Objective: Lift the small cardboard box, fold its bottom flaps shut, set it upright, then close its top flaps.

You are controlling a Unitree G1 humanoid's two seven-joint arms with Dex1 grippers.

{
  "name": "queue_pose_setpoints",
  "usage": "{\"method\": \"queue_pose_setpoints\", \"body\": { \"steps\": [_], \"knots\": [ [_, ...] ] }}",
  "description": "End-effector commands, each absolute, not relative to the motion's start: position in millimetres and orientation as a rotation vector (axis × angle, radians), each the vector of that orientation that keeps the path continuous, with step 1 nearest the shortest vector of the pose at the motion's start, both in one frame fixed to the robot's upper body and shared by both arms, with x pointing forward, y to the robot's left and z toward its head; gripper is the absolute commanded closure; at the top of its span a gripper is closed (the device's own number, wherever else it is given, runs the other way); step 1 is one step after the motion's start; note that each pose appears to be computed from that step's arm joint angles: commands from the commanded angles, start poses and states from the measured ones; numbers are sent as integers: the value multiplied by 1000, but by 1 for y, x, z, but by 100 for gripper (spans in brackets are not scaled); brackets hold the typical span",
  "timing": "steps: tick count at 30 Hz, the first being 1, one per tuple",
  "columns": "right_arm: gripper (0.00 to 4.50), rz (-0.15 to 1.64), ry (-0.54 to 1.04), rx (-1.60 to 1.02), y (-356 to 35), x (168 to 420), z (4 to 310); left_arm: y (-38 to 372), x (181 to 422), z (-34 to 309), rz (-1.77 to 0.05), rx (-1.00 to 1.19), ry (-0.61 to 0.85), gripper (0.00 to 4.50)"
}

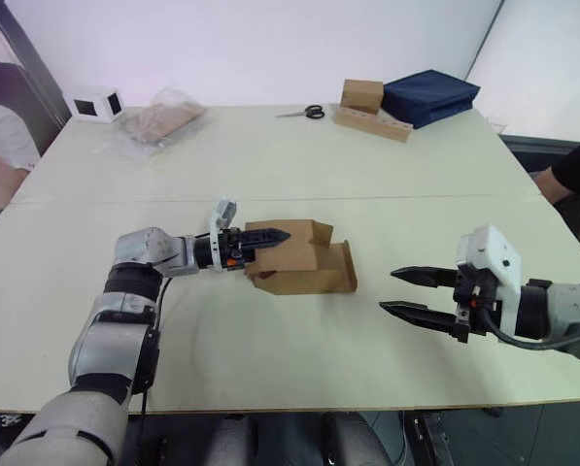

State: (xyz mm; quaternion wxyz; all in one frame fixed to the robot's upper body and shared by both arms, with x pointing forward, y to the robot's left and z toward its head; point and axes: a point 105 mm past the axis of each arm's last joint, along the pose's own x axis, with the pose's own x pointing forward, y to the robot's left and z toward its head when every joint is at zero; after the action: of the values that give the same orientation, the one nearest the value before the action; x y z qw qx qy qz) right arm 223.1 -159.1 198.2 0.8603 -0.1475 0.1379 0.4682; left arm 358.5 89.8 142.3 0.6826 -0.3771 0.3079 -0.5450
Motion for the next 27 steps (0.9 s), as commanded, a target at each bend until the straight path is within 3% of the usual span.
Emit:
{"method": "queue_pose_setpoints", "body": {
  "steps": [1, 11, 19, 27],
  "knots": [
    [165, 997, 251, -340, -154, 219, 207, 90, 362, 157, -1254, -854, 634, 62],
    [165, 997, 253, -338, -153, 218, 207, 88, 361, 158, -1269, -871, 635, 442],
    [165, 989, 251, -341, -153, 219, 208, 89, 358, 163, -1289, -860, 631, 447],
    [165, 963, 213, -315, -155, 223, 213, 94, 339, 209, -1420, -756, 383, 447]
  ]
}}
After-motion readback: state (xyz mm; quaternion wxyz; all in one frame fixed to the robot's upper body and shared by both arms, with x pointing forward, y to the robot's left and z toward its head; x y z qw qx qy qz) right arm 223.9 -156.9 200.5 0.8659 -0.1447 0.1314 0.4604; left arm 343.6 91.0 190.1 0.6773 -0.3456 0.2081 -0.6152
